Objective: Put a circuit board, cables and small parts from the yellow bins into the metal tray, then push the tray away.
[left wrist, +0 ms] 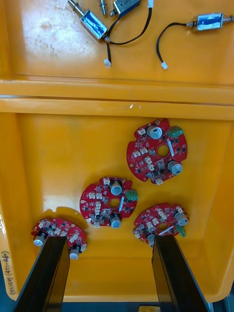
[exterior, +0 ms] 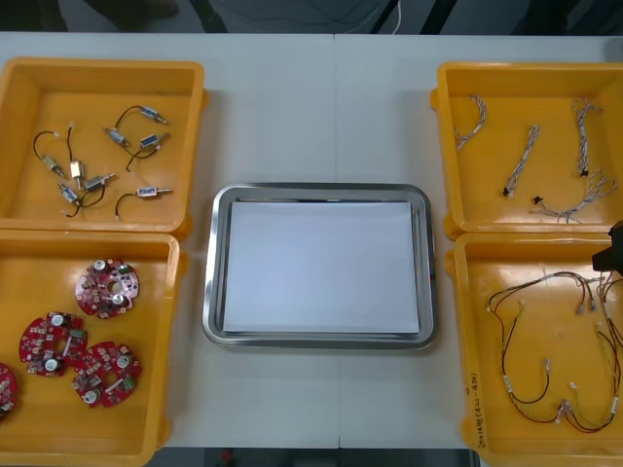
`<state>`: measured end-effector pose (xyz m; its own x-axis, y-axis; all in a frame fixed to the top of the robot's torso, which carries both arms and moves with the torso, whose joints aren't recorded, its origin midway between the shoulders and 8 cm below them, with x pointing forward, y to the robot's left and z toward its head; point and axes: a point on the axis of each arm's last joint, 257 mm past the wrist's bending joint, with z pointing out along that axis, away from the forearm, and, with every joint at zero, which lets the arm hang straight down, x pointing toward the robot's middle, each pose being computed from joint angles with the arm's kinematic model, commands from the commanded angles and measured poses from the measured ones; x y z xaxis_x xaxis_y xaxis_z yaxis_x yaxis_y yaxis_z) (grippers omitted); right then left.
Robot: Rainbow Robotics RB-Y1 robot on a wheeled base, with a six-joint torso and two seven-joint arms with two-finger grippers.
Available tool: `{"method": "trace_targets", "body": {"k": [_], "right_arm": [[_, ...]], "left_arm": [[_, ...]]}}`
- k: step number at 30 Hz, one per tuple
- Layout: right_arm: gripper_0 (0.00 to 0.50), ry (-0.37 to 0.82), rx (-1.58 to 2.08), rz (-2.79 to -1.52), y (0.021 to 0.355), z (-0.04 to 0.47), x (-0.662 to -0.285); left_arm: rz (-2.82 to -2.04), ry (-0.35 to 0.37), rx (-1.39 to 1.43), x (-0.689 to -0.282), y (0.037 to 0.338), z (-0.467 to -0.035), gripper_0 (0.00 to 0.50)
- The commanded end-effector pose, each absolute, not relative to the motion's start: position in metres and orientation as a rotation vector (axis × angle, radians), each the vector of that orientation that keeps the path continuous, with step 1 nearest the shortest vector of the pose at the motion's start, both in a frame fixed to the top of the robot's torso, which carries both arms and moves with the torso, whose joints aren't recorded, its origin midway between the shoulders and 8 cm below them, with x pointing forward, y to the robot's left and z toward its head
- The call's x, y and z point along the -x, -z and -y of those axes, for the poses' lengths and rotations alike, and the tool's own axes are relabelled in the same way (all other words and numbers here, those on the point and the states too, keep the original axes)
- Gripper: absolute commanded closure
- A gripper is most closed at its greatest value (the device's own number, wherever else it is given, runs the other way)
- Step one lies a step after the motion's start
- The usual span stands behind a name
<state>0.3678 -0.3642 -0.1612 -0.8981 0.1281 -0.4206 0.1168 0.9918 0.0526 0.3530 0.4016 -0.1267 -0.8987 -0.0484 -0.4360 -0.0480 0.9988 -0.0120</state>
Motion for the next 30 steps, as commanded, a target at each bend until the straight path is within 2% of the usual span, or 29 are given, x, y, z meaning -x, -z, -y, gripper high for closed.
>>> {"method": "trace_targets", "body": {"k": [1,6,20,30], "right_arm": [[0.000,0.011,-0.211,-2.668,0.147,0.378,-0.365],[0.000,0.009,-0.219,-2.604,0.126,0.381,-0.374],[0.000,0.042,-0.264,-2.623,0.138,0.391,-0.366],[0.000,0.055,-0.330,-2.691,0.171,0.406,-0.339]], "left_arm": [[-2.698,-0.071,-0.004,-0.348,0.123,-0.413,0.000],[-2.701,-0.094,-0.078,-0.348,0.121,-0.413,0.000],[-2.777,-0.162,-0.372,-0.341,0.143,-0.431,0.000],[-2.678,-0.227,-0.681,-0.351,0.154,-0.433,0.000]]}}
